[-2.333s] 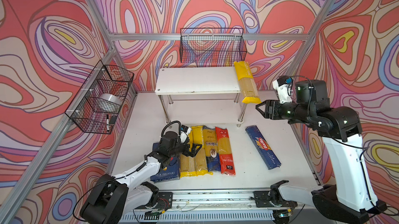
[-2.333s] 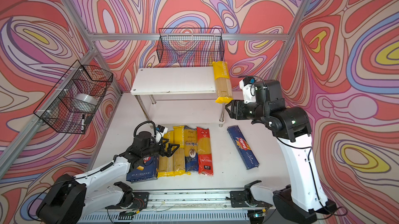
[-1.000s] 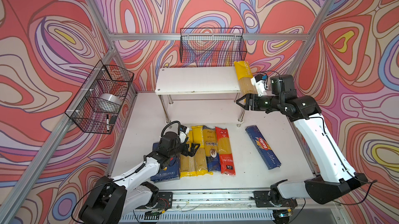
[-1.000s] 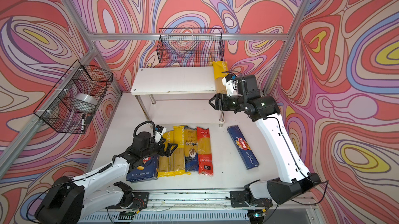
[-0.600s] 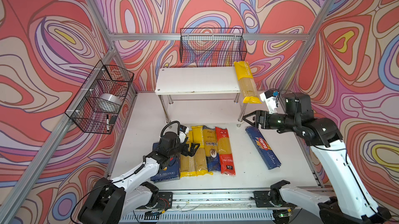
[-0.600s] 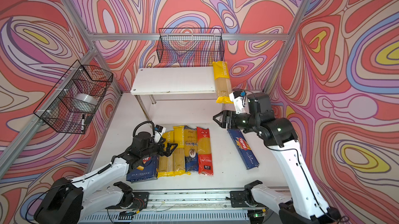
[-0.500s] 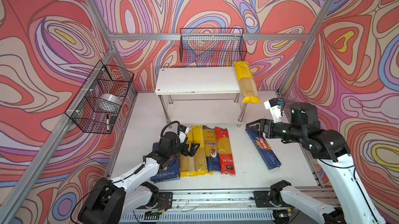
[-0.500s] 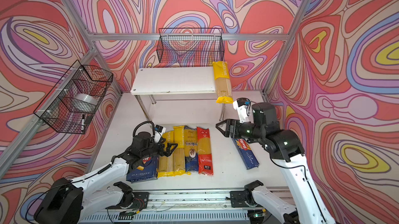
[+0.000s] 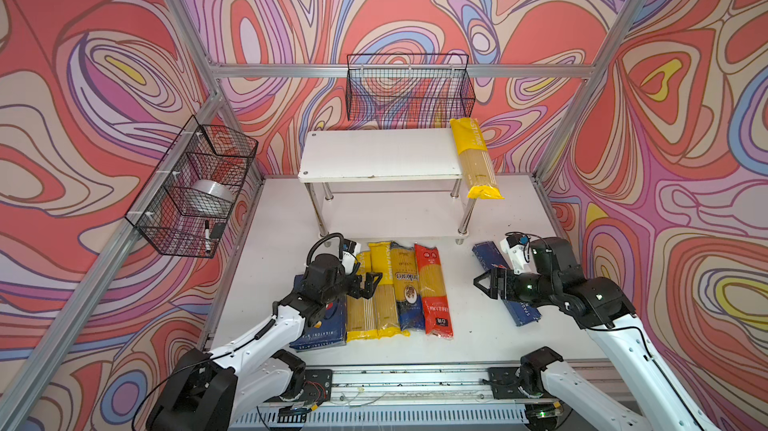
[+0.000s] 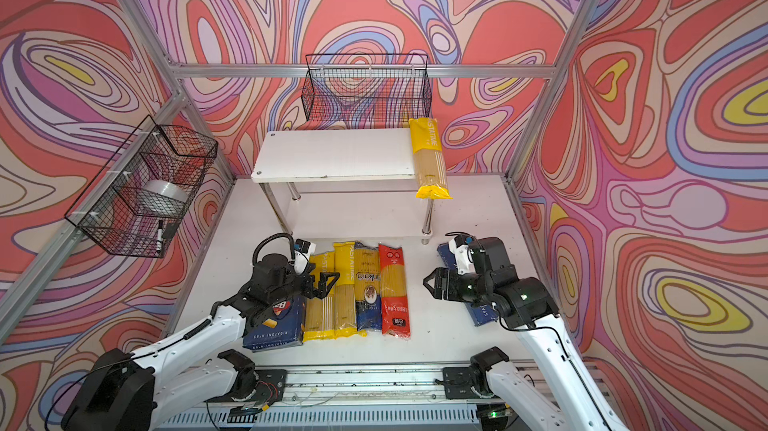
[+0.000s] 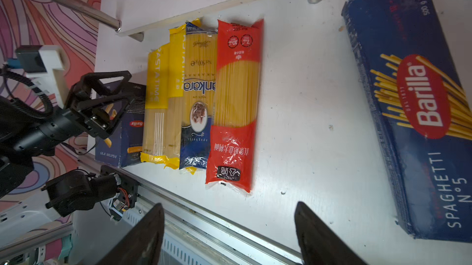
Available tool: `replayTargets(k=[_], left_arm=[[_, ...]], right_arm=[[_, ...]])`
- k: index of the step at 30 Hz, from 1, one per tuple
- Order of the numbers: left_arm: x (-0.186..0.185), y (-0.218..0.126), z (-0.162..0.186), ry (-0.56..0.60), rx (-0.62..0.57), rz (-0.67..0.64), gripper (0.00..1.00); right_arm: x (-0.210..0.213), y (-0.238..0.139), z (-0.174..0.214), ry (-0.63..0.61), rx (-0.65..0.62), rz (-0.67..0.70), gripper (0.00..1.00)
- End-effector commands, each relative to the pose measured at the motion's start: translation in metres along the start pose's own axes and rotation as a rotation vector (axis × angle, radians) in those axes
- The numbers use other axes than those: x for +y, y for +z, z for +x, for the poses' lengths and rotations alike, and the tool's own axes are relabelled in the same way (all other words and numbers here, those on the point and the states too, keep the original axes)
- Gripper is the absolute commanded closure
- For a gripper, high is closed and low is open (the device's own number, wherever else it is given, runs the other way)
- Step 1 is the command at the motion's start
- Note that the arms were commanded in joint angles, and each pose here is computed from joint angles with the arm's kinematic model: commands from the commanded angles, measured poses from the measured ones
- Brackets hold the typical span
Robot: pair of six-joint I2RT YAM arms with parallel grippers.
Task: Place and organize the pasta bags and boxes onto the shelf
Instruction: 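Move the right gripper down over the red spaghetti bag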
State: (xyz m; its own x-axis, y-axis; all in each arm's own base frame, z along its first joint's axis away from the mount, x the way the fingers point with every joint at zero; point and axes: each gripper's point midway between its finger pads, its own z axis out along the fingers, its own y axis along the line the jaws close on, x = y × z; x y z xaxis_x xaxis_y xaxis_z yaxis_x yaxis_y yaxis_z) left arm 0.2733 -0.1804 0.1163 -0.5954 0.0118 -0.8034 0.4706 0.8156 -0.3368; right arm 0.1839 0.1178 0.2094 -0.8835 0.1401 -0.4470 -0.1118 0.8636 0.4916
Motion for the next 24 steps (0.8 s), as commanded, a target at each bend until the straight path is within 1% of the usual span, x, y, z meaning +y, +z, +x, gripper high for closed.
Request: replayTargets(k=[1,3,4,5,7,9,11,14,16,19,24], left_arm=[[0.006,-0.004,-0.001,-0.006,-0.031,-0.039,0.00],[0.007,-0.005,-0.001,-0.004,-0.028,-0.043,0.00],[0.007,-0.006,-0.002,-0.003,-0.026,-0.046,0.00],[0.007,-0.006,-0.002,-0.004,-0.027,-0.047,0.00],[0.007,-0.007,-0.004,-0.001,-0.036,-0.051,0.00],[0.008,-0.008,-0.005,0.001,-0.041,-0.056,0.00],[0.009,-0.009,-0.006,0.003,-0.045,-0.059,0.00],[0.009,-0.009,-0.005,0.007,-0.044,-0.060,0.00],[0.009,-0.010,-0.003,0.007,-0.040,-0.062,0.00],[0.006,-0.010,-0.003,0.006,-0.037,-0.043,0.00],[0.006,-0.009,-0.002,-0.001,-0.034,-0.043,0.00]], right_arm=[[-0.003,0.016,-0.002,0.021,-0.008,-0.007,0.18],[-0.008,0.020,0.000,0.070,-0.009,0.010,0.17],[-0.002,0.020,0.000,0.077,-0.010,-0.019,0.17],[0.001,0.019,-0.003,0.088,-0.035,-0.037,0.17],[-0.004,0.024,-0.009,0.104,-0.091,-0.014,0.16],[-0.006,0.037,-0.009,0.116,-0.066,0.000,0.16],[0.002,0.056,-0.009,0.090,-0.031,-0.006,0.16],[0.010,0.083,-0.009,-0.014,0.016,0.098,0.13],[0.018,0.095,-0.007,-0.054,0.043,0.107,0.12],[0.023,0.103,-0.004,-0.060,0.034,0.071,0.12],[0.001,0.108,0.012,-0.048,0.030,0.138,0.11]])
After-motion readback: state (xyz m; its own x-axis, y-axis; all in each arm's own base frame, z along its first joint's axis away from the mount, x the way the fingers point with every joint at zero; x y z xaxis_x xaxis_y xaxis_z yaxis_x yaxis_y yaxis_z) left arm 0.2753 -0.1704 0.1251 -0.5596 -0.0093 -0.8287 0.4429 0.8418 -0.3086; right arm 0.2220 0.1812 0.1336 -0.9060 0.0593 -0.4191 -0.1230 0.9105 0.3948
